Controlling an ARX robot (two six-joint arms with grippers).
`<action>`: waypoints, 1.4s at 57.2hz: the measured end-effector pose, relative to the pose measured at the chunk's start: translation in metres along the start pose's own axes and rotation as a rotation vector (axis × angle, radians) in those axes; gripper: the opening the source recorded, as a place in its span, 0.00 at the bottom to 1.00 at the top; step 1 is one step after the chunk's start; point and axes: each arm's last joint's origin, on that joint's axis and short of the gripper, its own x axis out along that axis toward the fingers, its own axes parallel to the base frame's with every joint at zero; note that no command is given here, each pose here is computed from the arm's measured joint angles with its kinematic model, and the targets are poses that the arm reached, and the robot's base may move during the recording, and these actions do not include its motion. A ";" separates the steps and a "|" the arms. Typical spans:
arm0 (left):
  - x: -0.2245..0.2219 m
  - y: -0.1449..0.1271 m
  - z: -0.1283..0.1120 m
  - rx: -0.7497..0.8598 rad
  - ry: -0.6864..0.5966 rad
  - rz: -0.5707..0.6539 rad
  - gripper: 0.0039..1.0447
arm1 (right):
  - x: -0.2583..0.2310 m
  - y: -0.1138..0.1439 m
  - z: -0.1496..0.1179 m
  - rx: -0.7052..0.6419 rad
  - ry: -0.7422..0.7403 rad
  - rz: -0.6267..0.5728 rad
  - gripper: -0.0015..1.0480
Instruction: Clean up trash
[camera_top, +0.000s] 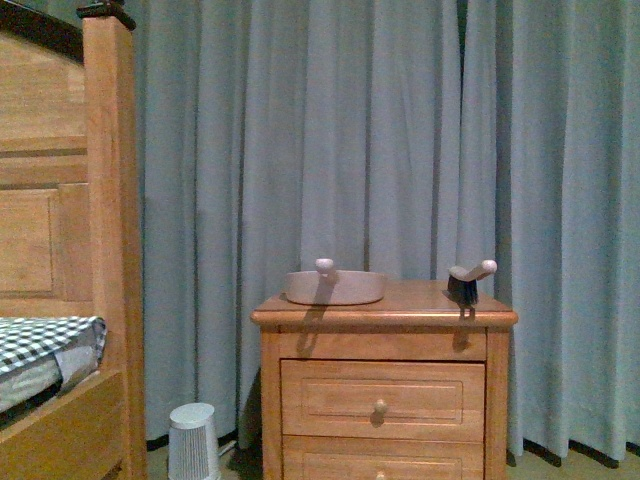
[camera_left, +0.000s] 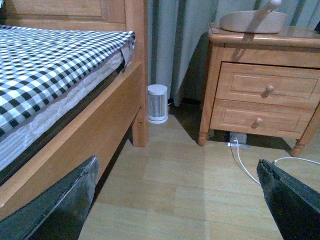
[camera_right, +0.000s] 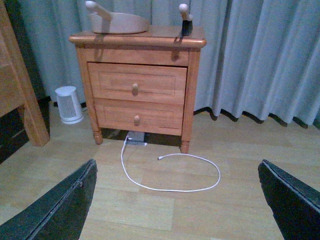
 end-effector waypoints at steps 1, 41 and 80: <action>0.000 0.000 0.000 0.000 0.000 0.000 0.93 | 0.000 0.000 0.000 0.000 0.000 0.000 0.93; 0.000 0.000 0.000 0.000 0.000 0.000 0.93 | 0.000 0.000 0.000 0.000 0.000 -0.002 0.93; 0.000 0.000 0.000 0.000 0.000 0.000 0.93 | 0.000 0.000 0.000 0.000 0.000 -0.003 0.93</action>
